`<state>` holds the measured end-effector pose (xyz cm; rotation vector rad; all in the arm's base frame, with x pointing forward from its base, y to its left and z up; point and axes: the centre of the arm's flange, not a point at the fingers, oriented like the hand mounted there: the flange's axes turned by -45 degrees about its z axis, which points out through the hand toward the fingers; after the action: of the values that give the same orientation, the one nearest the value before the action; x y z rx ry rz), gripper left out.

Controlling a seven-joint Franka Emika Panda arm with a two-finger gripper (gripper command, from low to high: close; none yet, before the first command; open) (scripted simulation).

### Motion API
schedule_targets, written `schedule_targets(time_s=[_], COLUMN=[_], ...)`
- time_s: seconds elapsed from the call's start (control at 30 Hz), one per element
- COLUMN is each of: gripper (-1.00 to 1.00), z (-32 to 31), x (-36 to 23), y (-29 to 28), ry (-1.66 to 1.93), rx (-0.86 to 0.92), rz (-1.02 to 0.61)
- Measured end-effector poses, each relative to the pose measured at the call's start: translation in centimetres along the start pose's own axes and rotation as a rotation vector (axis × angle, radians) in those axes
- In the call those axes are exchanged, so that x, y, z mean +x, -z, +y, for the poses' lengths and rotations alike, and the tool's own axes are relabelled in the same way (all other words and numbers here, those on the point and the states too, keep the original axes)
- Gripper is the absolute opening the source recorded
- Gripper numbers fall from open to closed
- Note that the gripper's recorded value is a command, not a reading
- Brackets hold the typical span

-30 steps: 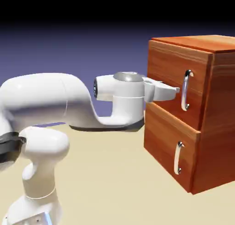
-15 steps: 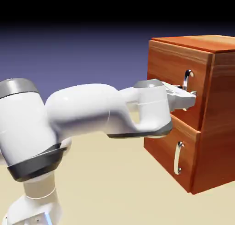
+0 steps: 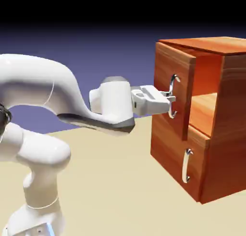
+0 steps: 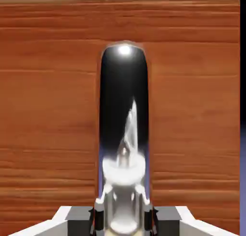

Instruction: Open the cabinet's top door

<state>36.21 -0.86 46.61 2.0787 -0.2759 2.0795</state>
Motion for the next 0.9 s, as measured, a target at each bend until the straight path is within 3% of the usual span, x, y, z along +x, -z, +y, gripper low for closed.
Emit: schedule_targets(time_s=[0.9], gripper=[-1.0], z=[-7.5], x=[0.0], y=[11.3], ry=[-0.001], rx=[-0.363], rz=[0.0])
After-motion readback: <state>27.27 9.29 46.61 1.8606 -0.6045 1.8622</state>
